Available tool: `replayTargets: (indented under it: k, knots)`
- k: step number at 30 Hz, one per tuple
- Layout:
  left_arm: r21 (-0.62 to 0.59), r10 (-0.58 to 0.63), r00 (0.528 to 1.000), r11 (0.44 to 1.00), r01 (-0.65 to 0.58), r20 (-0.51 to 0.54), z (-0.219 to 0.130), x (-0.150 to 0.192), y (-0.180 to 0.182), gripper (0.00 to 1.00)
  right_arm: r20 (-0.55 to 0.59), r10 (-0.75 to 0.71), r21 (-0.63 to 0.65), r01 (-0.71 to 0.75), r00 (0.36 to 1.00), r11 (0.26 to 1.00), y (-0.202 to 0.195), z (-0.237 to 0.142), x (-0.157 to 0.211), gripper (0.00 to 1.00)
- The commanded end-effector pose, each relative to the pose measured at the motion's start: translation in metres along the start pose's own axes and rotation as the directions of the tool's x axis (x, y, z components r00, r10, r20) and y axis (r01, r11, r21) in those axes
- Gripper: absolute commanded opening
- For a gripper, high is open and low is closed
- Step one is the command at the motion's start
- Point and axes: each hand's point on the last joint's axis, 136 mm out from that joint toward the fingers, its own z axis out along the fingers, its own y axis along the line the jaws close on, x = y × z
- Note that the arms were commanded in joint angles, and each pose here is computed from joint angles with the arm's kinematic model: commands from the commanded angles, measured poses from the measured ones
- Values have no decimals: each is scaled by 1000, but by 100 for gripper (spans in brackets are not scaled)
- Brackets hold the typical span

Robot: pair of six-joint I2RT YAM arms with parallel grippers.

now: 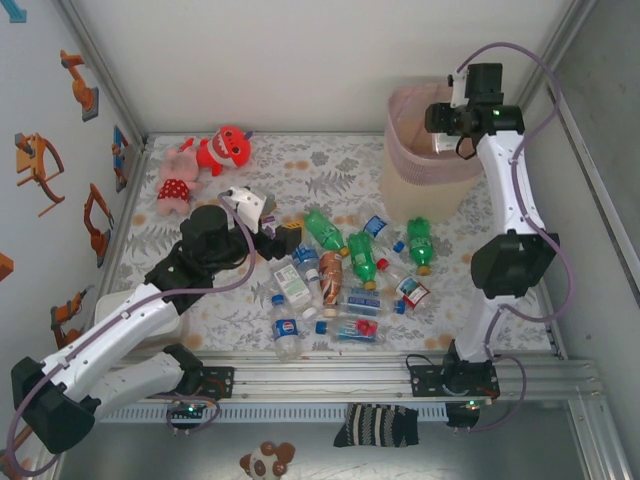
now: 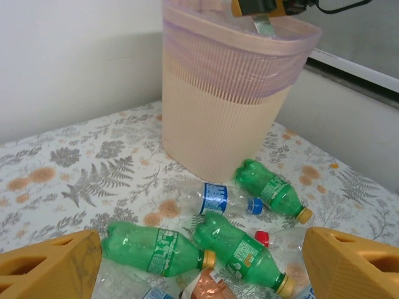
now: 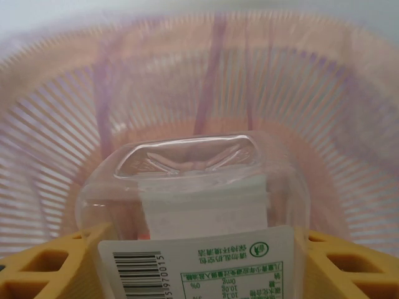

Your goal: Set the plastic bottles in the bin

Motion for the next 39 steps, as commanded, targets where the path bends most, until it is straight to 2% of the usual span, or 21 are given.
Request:
replayTargets:
  k: [1,13,19,24,28,39]
  knots:
    - [7,-48,999,999,48,14,-2,-14,-2,84,-92,-5,29,8,996,1000,-7,11,19,47]
    - [-5,-89,995,996,89,-42,1,-2,1,83,-314,45,29,-38,948,999,-11,87,88,49]
    - [-27,-111,992,994,110,-57,1,1,5,83,-362,67,37,-58,930,998,-12,106,107,58]
    - [-46,-140,988,990,137,-66,2,4,9,82,-323,72,39,-63,944,997,-11,91,92,67]
    - [-108,-185,981,978,178,-63,3,7,20,81,-269,69,34,-62,961,997,-9,67,73,75]
    - [-298,-358,929,900,318,-90,3,31,55,81,-104,63,3,-63,993,998,4,-8,28,76]
